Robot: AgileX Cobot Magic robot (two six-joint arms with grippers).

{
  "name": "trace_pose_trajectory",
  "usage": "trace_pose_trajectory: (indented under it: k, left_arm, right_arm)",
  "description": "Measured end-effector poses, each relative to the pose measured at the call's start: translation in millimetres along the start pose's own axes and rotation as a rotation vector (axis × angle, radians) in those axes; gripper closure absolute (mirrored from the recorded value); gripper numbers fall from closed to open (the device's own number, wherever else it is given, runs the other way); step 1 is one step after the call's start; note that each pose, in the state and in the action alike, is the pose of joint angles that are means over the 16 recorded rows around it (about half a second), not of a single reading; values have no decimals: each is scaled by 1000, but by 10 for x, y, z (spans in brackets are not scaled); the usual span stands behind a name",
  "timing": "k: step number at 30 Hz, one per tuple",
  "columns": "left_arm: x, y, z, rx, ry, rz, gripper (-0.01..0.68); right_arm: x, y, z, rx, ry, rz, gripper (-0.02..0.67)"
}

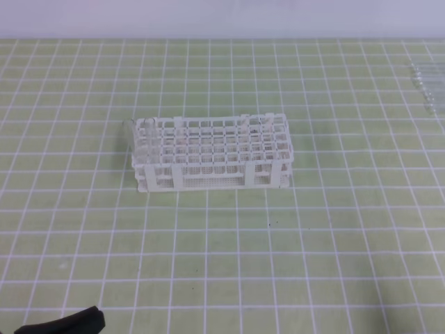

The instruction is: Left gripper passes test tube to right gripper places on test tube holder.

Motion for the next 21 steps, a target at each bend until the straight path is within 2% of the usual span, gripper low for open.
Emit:
trace_pose_trajectory:
  k: [14, 21]
  left_arm:
    - [4, 10, -1, 2, -2, -5, 675]
    - [39, -11, 0, -9, -25, -14, 675]
  right_arm:
    - [40, 17, 1, 13, -26, -86, 664]
    - [43, 17, 1, 13, -28, -93, 664]
Point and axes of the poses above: a point on each arm's last joint axis where the gripper is mounted, z pointing back along that axis away from the gripper, x along the wrist's bending axis when the last joint is at zero, y = z × x, the point moved 6 cm from there along -z, pointing out along that axis toward the gripper, and after that the axes turned 1 degree about z, right-handed, at the moved point
